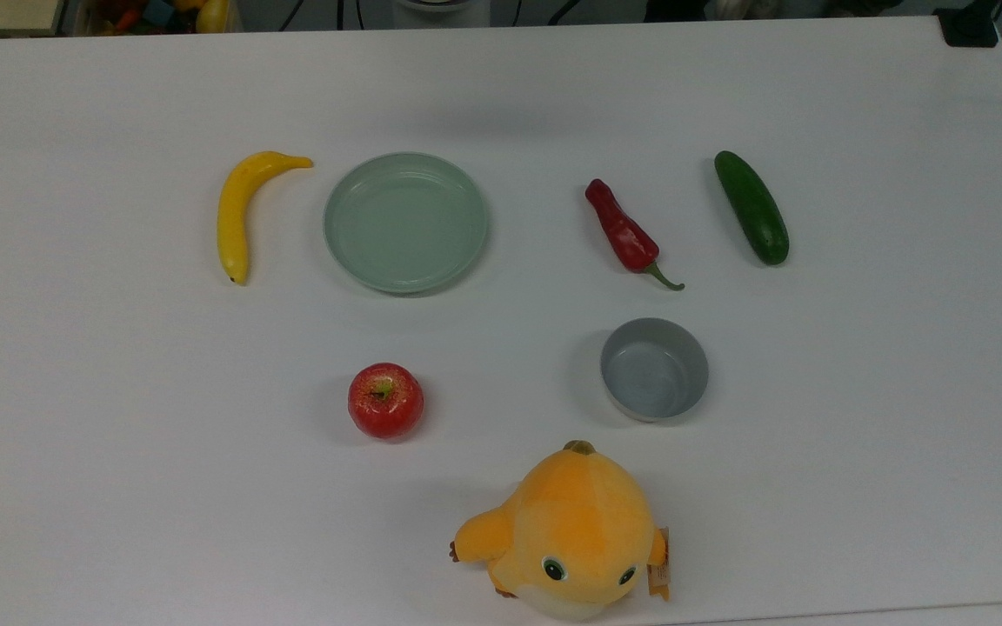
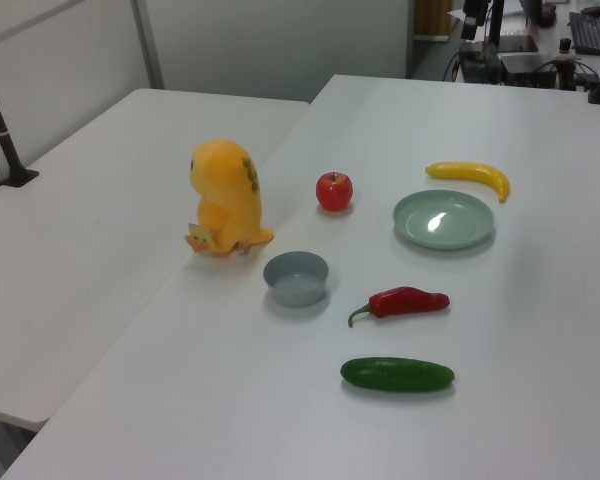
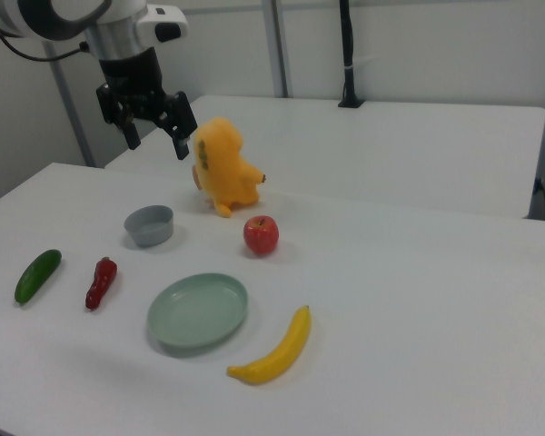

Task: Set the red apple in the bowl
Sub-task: 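Move the open gripper over the red apple and lower it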

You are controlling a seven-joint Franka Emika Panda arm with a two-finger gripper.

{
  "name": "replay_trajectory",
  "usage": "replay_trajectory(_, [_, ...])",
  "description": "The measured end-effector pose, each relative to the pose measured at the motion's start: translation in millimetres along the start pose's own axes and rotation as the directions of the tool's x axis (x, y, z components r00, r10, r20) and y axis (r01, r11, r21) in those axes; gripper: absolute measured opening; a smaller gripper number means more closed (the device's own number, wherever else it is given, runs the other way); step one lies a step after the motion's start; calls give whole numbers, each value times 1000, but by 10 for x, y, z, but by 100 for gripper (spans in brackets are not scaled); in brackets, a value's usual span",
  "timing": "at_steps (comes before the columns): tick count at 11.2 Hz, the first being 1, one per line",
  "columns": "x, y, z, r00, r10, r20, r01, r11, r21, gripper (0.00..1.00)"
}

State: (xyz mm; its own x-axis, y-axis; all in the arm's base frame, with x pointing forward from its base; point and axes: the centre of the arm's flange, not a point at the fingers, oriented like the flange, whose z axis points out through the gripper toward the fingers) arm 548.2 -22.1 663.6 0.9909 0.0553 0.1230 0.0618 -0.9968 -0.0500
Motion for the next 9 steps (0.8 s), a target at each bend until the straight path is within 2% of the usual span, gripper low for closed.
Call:
replay_trajectory(3, [110, 9, 234, 1000, 0, 15, 0, 1000, 0, 100])
replay_trajectory(6, [443, 205, 518, 995, 37, -91, -37, 999, 8, 100])
replay_trajectory(9, [736, 202, 890, 989, 39, -146, -37, 999, 15, 100])
